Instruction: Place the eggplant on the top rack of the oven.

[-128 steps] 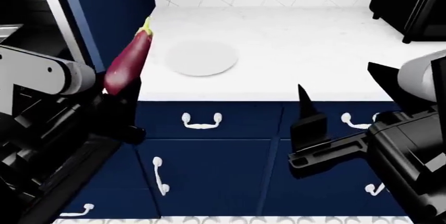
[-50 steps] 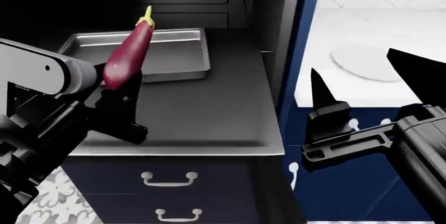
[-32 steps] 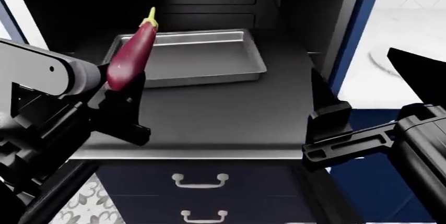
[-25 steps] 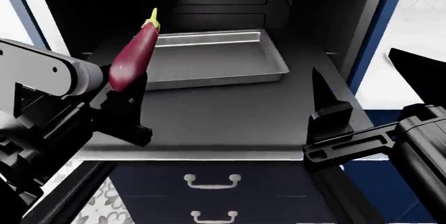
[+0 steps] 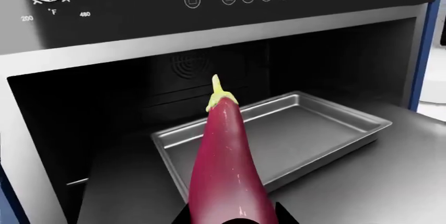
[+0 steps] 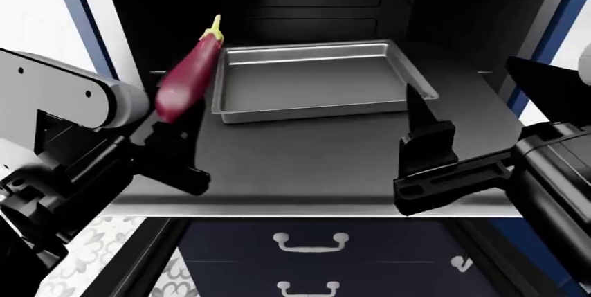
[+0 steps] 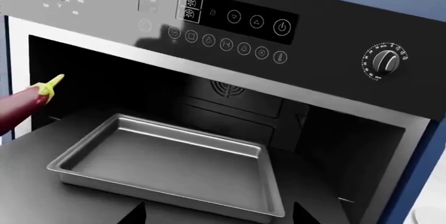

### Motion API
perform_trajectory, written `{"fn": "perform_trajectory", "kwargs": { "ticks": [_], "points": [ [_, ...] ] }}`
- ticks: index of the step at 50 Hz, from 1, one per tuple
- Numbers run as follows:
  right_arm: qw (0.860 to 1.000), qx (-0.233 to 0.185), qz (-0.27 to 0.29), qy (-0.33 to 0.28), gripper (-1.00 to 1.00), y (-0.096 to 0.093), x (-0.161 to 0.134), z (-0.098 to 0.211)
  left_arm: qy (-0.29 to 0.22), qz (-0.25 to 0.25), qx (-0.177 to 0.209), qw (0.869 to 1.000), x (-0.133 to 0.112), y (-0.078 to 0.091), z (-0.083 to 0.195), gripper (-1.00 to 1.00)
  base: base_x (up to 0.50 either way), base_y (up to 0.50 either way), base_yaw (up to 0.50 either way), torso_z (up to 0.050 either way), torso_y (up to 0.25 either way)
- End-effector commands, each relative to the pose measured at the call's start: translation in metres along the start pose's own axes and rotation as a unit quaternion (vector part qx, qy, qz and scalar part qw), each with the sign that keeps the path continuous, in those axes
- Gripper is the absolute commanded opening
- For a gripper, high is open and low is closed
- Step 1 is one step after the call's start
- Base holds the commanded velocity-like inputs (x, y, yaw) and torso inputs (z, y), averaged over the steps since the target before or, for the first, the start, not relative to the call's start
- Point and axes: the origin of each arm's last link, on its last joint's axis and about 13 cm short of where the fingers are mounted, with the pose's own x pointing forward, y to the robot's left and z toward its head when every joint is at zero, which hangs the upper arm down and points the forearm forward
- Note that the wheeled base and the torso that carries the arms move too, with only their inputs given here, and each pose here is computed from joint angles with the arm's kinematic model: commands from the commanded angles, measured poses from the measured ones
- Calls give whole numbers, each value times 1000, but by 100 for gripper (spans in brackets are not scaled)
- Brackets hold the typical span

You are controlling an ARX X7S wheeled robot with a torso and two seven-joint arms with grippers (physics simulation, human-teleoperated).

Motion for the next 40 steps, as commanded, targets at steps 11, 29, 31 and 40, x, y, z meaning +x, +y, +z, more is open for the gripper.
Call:
{"fn": "perform_trajectory", "kwargs": {
  "ticks": [11,29,31,40],
  "points": [
    [998,-41,14,35,100,-4,13,19,-1,-26,-4,1000,9,-2,5,-100,0,0,0,0,0],
    [999,-22,6,33,100,-6,13,17,0,-28,-3,1000,10,-3,5,-100,238,0,0,0,1],
    [999,-24,6,32,100,-6,13,17,0,-29,-4,1000,10,-3,5,-100,500,1,0,0,0],
    [999,-30,8,35,100,-5,12,15,2,-29,-5,1000,10,-2,4,-100,123,0,0,0,0]
  ]
}}
